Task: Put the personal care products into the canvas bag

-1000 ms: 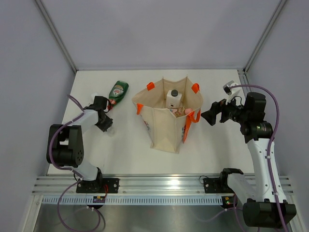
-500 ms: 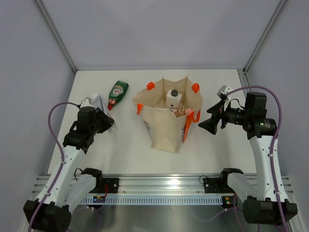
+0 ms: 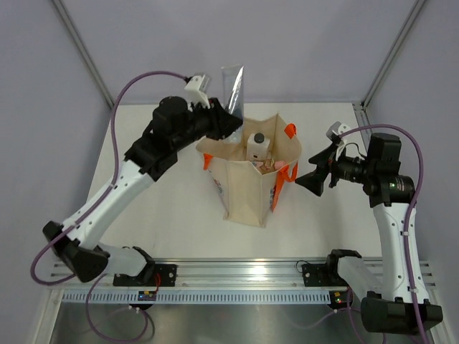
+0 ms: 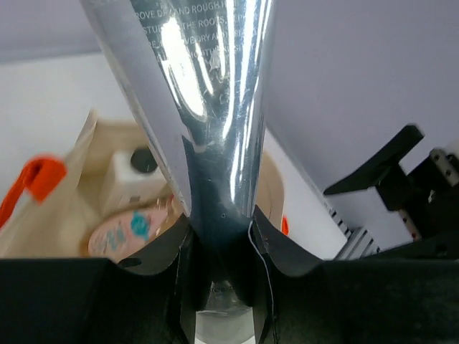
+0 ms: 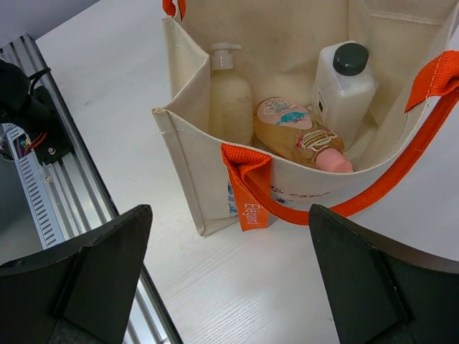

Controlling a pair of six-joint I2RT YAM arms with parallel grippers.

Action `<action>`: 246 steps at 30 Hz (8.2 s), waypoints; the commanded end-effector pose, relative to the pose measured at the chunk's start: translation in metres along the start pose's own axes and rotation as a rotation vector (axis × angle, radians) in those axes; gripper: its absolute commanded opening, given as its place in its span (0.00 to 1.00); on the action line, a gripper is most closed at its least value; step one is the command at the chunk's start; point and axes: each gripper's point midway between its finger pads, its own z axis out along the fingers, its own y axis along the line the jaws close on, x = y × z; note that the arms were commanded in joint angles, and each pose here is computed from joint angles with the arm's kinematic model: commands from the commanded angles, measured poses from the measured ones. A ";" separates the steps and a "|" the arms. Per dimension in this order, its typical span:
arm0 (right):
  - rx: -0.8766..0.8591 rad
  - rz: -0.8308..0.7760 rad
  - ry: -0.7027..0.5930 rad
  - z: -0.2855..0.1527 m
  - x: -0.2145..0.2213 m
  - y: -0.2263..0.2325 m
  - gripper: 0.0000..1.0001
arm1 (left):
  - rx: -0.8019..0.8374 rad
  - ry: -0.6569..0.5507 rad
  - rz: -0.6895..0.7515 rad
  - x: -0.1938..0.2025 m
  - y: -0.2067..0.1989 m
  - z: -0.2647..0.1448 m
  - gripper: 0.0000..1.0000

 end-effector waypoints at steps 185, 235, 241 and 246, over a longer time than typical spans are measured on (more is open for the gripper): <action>-0.199 0.144 0.045 0.150 -0.069 -0.026 0.00 | -0.240 -0.133 0.138 0.100 0.107 -0.160 0.99; 0.014 -0.115 0.206 0.101 -0.081 -0.040 1.00 | -0.414 -0.032 -0.023 0.133 0.143 -0.157 0.99; 0.006 -0.104 0.130 0.072 -0.095 -0.018 1.00 | -0.514 0.010 0.001 0.130 0.160 -0.154 0.99; 0.009 -0.095 0.091 0.050 -0.087 -0.008 0.99 | -0.641 0.011 0.095 0.115 0.182 -0.154 0.99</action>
